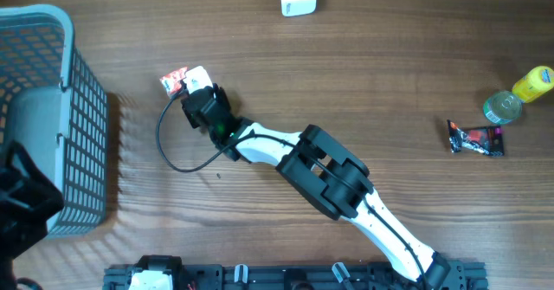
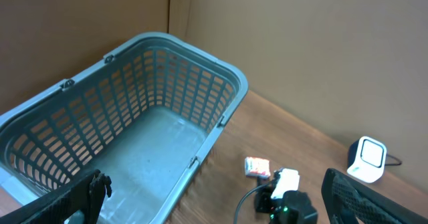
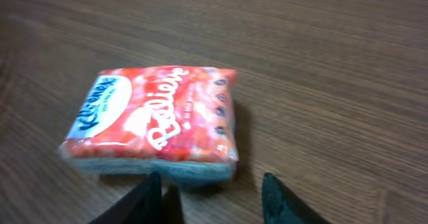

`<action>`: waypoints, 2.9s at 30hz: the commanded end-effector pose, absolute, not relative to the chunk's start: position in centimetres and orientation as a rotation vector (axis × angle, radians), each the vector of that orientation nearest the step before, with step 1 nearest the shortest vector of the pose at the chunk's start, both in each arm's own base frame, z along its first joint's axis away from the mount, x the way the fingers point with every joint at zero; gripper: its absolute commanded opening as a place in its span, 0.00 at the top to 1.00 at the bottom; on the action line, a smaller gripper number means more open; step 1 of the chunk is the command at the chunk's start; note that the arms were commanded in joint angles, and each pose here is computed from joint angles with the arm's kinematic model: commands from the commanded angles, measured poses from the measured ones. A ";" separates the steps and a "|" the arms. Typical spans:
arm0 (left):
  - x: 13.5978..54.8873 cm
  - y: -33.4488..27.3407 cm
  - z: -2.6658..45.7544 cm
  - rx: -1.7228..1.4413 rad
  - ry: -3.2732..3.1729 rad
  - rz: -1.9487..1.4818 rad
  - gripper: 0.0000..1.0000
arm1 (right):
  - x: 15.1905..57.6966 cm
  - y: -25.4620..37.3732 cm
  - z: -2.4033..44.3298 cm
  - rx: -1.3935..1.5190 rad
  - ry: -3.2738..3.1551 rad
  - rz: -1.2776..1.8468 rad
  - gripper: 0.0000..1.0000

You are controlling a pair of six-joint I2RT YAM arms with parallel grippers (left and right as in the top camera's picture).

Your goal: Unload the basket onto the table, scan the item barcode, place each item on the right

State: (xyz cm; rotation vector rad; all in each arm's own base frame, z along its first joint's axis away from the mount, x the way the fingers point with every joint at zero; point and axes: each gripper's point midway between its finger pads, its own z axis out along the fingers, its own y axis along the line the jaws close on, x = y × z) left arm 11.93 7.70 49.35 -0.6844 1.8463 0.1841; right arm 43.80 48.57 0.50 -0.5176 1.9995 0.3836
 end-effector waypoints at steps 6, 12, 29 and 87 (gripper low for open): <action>14.6 6.8 45.6 -0.666 1.999 0.195 0.00 | 46.6 42.0 -2.7 -0.304 2.117 0.134 0.27; 19.8 6.0 42.8 -0.653 2.072 0.200 0.00 | 49.5 37.4 1.5 -0.142 2.280 0.315 0.00; 41.8 -1.5 13.7 -0.922 2.762 0.036 0.00 | 51.6 10.5 11.5 0.312 2.551 0.222 0.00; 37.7 -15.2 -2.2 -0.228 3.069 -0.190 0.41 | 51.3 5.6 10.9 0.324 2.572 0.019 0.00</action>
